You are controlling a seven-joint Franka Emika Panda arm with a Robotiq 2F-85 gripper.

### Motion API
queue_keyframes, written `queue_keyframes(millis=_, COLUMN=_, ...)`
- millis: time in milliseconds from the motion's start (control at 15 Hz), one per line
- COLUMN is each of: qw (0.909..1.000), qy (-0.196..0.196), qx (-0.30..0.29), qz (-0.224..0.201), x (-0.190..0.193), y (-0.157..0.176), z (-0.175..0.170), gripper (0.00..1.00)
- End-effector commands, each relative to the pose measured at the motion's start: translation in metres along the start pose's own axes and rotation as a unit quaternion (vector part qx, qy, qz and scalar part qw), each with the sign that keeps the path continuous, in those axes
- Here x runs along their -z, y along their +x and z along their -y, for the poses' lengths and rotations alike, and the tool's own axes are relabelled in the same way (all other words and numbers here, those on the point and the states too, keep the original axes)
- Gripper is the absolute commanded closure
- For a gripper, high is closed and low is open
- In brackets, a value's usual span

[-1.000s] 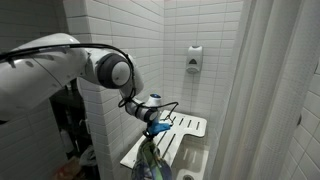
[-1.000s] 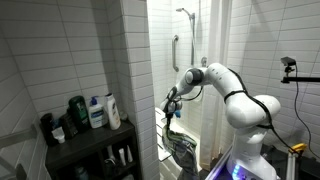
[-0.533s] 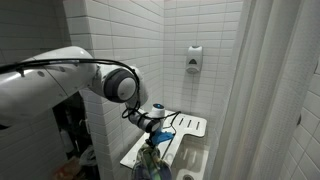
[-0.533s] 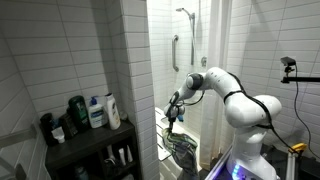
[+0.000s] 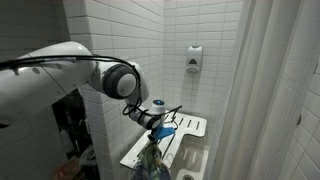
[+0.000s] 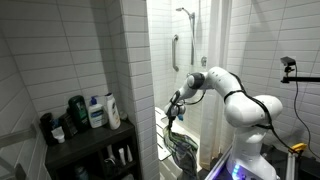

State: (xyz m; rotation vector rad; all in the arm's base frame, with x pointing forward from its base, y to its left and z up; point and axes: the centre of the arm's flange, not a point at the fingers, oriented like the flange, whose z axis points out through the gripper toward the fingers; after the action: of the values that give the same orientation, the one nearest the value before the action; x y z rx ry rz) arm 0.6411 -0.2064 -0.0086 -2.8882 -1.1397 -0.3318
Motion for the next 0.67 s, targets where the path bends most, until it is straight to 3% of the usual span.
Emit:
queue_keyframes(millis=0, qw=1.0, qy=-0.002, qx=0.002, qz=0.0, x=0.0065, y=0.0005, z=-0.0011, gripper=0.93)
queue_keyframes(millis=600, qw=1.0, qy=0.0, qx=0.005, qz=0.001, x=0.0099, y=-0.0022, z=0.0025, gripper=0.93)
